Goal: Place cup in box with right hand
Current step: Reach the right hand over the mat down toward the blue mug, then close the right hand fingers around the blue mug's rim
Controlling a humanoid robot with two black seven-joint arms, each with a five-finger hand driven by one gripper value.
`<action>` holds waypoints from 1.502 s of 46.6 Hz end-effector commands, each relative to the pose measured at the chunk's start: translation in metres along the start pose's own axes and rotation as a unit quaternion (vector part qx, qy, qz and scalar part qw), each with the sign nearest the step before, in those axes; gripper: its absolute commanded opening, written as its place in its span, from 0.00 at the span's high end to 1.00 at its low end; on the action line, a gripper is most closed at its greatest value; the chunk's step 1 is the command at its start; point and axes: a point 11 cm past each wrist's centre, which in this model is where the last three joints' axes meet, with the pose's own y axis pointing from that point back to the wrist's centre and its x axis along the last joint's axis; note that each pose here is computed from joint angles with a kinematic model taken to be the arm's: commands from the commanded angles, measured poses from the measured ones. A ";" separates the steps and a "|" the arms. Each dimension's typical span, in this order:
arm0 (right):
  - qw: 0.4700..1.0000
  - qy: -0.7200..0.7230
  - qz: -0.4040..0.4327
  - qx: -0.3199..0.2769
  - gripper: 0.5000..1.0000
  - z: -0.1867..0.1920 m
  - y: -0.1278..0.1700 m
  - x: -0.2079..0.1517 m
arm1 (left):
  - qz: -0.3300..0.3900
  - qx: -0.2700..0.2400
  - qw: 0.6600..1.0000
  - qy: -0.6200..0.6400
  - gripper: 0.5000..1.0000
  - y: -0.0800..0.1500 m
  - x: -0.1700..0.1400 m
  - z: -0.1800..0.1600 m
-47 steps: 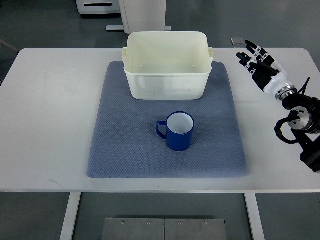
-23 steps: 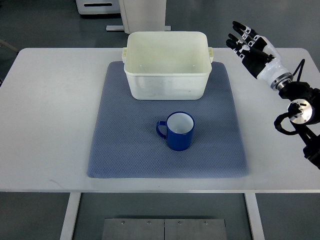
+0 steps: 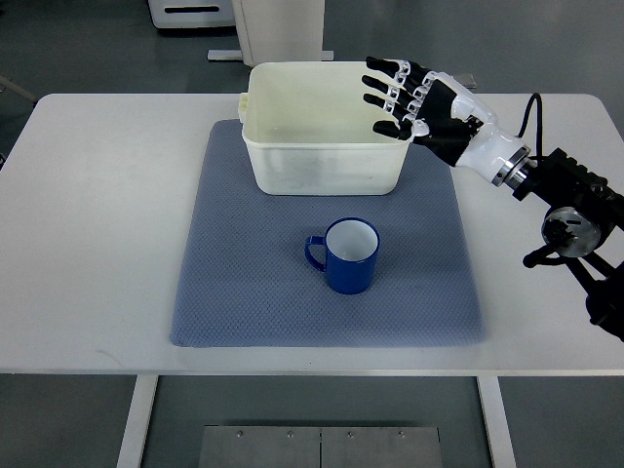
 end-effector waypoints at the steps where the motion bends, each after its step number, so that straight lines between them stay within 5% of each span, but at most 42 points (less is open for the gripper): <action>1: 0.999 0.019 -0.024 -0.014 0.01 0.002 0.001 -0.008 | 0.000 0.000 1.000 0.000 0.00 0.000 0.000 0.000; 70: 0.975 0.120 -0.071 -0.171 0.03 0.087 0.021 -0.032 | 0.000 0.000 1.000 0.000 0.00 0.000 0.000 0.000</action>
